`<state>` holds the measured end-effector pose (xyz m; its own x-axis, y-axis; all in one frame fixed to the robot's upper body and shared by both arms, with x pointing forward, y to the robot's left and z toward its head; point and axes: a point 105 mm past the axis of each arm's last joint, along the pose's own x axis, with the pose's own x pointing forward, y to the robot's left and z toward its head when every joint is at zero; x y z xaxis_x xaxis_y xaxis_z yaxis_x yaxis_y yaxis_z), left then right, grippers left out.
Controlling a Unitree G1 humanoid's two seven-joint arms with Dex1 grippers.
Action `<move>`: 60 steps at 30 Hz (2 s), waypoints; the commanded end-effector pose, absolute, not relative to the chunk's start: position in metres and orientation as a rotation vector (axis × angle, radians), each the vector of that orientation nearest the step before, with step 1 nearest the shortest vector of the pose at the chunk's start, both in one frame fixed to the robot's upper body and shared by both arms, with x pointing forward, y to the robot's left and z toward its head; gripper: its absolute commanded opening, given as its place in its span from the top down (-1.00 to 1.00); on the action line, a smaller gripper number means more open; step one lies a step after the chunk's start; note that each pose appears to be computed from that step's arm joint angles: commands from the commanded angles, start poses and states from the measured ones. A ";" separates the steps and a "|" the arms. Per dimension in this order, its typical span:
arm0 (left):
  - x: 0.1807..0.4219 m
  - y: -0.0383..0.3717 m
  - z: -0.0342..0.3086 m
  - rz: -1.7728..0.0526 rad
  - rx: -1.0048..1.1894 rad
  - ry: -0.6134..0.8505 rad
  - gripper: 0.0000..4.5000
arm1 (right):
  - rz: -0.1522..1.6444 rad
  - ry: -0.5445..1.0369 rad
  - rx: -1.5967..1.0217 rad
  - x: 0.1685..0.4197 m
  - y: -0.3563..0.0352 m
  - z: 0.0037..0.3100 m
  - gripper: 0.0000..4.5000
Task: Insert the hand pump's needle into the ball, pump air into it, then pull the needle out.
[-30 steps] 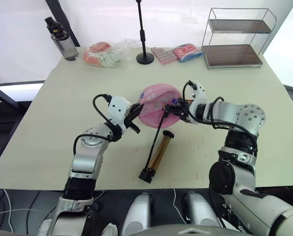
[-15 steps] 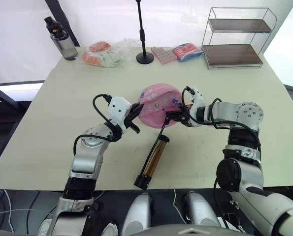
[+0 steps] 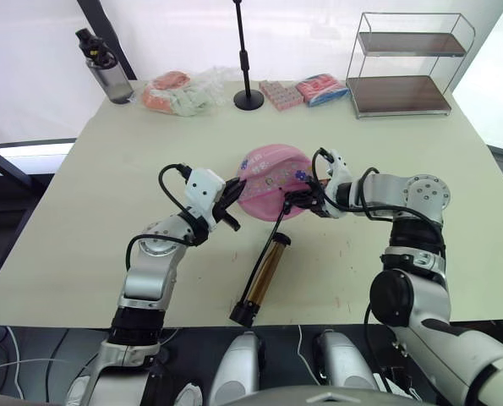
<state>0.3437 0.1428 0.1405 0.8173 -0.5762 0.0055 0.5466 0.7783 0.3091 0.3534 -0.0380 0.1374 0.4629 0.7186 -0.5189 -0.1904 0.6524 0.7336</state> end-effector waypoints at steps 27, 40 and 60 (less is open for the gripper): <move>0.339 0.134 0.136 -0.650 0.315 -0.097 0.96 | 0.423 0.941 0.668 0.366 -0.049 0.135 0.85; 0.335 0.124 0.131 -0.709 0.304 -0.081 0.96 | 0.356 0.937 0.714 0.368 -0.029 0.153 0.85; 0.344 0.109 0.134 -0.747 0.145 -0.013 0.96 | 0.467 0.965 0.603 0.351 0.017 0.154 0.85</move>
